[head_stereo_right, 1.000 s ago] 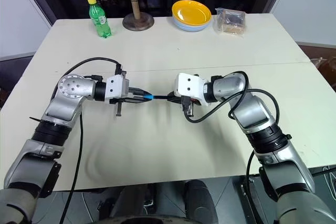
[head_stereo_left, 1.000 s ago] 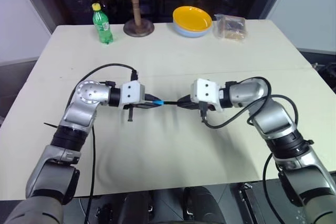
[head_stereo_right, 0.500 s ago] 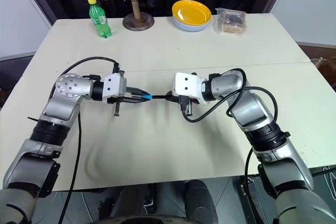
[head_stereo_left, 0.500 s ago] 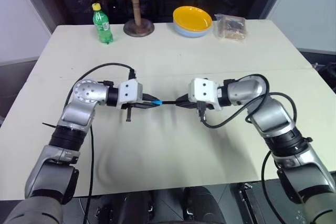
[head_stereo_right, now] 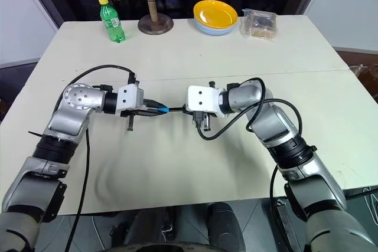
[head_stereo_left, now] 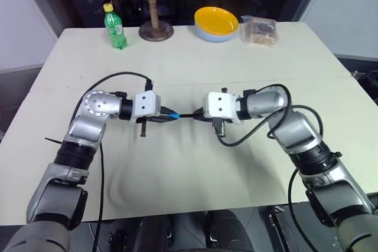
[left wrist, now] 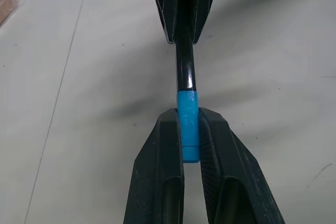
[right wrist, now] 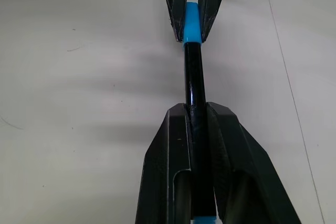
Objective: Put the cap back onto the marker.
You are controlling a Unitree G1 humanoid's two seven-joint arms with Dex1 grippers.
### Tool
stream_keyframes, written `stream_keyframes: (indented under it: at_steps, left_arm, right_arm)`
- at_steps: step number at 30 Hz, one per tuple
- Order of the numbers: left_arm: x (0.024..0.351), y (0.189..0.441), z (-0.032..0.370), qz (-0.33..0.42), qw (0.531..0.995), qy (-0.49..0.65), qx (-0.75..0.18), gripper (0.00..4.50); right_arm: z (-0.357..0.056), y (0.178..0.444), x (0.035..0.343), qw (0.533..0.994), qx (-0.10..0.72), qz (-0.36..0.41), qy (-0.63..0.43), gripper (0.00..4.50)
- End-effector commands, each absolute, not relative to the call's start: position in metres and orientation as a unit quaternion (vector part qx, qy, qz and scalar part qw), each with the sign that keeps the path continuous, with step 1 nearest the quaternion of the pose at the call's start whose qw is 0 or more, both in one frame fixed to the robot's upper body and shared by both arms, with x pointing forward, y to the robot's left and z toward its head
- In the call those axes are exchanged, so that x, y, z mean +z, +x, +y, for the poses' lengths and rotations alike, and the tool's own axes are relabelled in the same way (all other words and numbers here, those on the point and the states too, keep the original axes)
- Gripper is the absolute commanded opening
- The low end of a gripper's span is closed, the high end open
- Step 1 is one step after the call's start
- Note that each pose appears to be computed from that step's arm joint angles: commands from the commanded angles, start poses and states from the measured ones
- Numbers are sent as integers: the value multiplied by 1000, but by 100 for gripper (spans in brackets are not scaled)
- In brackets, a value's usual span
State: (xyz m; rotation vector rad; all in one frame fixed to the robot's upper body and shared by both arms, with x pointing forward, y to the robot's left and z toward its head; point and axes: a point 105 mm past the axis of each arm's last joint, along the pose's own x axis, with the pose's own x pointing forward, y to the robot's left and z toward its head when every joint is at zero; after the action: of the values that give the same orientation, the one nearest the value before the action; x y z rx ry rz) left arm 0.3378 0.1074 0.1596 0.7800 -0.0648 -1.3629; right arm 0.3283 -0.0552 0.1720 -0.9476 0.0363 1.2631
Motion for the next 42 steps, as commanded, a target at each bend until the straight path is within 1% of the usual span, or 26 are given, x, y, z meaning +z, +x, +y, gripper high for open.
stream_keyframes:
  at_steps: [1,6,11,18,27,29,30,32,33,34,35,39,42]
  left_arm:
    - [174,331,85,-78,694,341,-629,0]
    - [183,328,76,-104,695,323,-634,0]
    - [185,323,71,-107,685,317,-647,0]
    - [181,322,73,-101,683,320,-648,0]
    - [174,324,88,-71,696,323,-638,0]
    - [173,324,92,-65,700,322,-634,97]
    - [172,324,93,-64,702,322,-632,126]
    - [171,324,97,-61,709,321,-625,232]
    - [171,322,100,-57,713,320,-621,274]
    - [170,319,104,-53,718,318,-618,339]
    - [171,317,107,-52,723,314,-613,385]
    - [174,307,123,-44,755,303,-579,385]
    - [177,302,134,-38,783,295,-546,385]
  right_arm:
    - [-24,313,195,680,595,-58,-424,3]
    - [-19,310,198,681,600,-68,-415,3]
    - [-15,308,199,677,605,-72,-412,3]
    - [-16,309,197,676,606,-69,-414,3]
    - [-28,315,194,679,596,-56,-425,3]
    - [-30,316,194,680,595,-55,-425,0]
    - [-30,316,194,680,595,-55,-425,0]
    - [-32,316,194,680,594,-54,-426,0]
    - [-34,317,194,681,593,-52,-427,0]
    - [-37,317,193,681,591,-49,-428,0]
    - [-40,318,193,682,590,-46,-429,0]
    - [-55,321,189,692,578,-29,-431,0]
    - [-69,325,186,708,562,-13,-428,0]
